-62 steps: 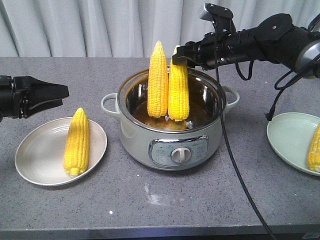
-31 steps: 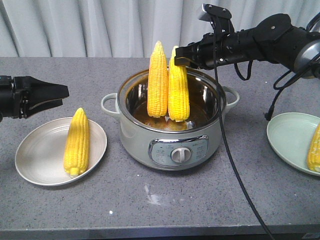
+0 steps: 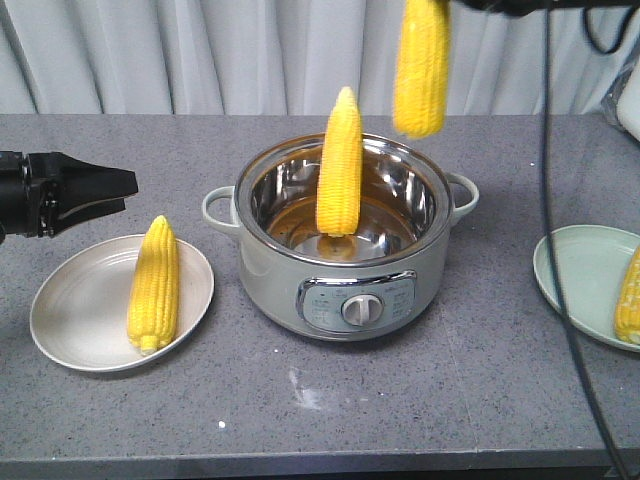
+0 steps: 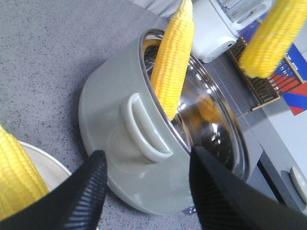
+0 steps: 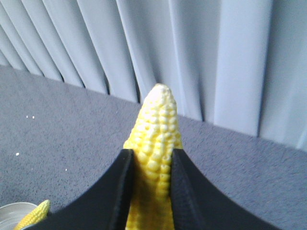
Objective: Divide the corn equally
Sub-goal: 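Close the right gripper on the cob tip and lift it out of the pot, then move the left gripper over the pot and close on the last cob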
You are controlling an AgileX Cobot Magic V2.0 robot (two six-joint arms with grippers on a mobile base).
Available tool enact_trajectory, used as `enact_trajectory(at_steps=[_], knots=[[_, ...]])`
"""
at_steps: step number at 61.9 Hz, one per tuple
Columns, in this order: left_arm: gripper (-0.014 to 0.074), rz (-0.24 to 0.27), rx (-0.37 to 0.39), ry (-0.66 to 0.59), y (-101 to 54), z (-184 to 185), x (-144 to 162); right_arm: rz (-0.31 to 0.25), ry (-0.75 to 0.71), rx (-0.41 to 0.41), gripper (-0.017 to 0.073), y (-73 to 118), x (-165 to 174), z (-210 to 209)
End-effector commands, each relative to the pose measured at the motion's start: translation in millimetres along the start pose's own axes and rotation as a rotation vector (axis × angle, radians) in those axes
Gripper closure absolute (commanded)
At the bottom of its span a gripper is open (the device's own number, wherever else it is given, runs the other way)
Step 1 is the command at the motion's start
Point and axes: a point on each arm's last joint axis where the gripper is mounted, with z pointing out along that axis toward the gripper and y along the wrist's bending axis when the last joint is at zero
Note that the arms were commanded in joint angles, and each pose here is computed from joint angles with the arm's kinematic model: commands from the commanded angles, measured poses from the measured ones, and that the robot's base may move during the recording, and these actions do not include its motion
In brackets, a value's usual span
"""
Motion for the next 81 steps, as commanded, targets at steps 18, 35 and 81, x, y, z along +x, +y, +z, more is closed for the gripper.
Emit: enact_trajectory(at_steps=[18, 35, 81], knots=[[0.0213, -0.014, 0.161, -0.092, -29.8, -8, -14, -0.111, -0.219, 0.049, 0.0565, 38.6, -58, -119], [0.0213, -0.062, 0.397, -0.160, -51.1, -13, -21, -0.139, -0.238, 0.051, 0.0565, 50.0, -62, -134], [0.0213, 0.354, 0.405, -0.149, -158.0, 3, -78, -0.140, -0.215, 0.034, 0.0565, 51.3, -60, -133]])
